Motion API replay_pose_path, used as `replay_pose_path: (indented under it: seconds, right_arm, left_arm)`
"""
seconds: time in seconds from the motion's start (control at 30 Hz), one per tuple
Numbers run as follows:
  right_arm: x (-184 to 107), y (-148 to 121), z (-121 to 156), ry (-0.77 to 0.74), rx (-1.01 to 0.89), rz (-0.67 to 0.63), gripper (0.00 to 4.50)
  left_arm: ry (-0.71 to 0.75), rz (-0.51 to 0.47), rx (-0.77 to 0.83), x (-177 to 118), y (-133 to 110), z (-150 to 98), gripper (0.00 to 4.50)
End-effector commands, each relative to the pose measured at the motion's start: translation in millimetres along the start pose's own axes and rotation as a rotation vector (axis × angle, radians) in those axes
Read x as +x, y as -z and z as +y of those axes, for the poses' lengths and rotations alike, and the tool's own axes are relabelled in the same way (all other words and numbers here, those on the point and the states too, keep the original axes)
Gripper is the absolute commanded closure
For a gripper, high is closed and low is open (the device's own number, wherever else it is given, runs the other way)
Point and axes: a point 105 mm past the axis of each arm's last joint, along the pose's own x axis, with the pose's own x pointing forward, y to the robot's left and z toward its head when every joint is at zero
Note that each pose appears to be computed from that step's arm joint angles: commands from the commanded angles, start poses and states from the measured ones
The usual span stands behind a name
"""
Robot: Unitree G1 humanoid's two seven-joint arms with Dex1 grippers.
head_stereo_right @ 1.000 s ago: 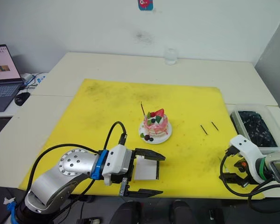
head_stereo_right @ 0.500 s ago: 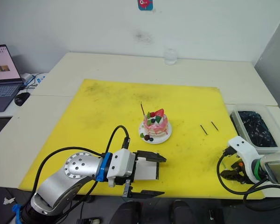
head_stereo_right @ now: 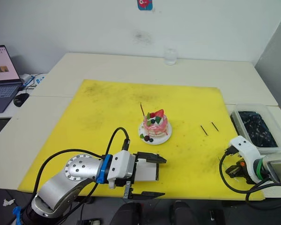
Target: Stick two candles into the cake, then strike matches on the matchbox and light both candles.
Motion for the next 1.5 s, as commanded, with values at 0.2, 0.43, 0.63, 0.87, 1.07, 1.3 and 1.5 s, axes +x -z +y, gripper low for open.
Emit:
replay_pose_path:
  seconds: [0.2,0.43,0.63,0.87,1.07,1.3,1.5]
  right_arm:
    - [-47.9,-82.3,15.4,-0.165,-0.078,-0.353,4.45]
    - [-52.6,-160.9,63.9,-0.232,-0.279,-0.927,4.45]
    - [-30.2,-179.3,105.6,-0.295,-0.329,-1.279,4.45]
    - [20.5,-183.1,110.8,-0.267,-0.262,-1.41,4.45]
    - [35.0,-189.3,102.3,-0.212,-0.214,-1.451,4.45]
    - [46.5,-192.1,96.3,-0.19,-0.167,-1.456,4.45]
    - [53.4,-190.2,95.8,-0.19,-0.163,-1.443,4.45]
  left_arm:
    - [-0.111,0.008,-0.036,-23.6,-4.3,11.7,0.0]
    - [-0.288,0.003,-0.112,-57.2,-13.5,26.4,0.0]
    - [-0.379,-0.022,-0.185,-77.0,-16.1,33.4,0.0]
    - [-0.392,-0.043,-0.241,-79.0,-21.2,38.7,0.0]
    - [-0.395,-0.059,-0.246,-76.3,-26.1,44.9,0.0]
    - [-0.4,-0.057,-0.232,-76.0,-27.7,47.8,0.0]
    - [-0.393,-0.059,-0.233,-74.9,-29.3,48.6,0.0]
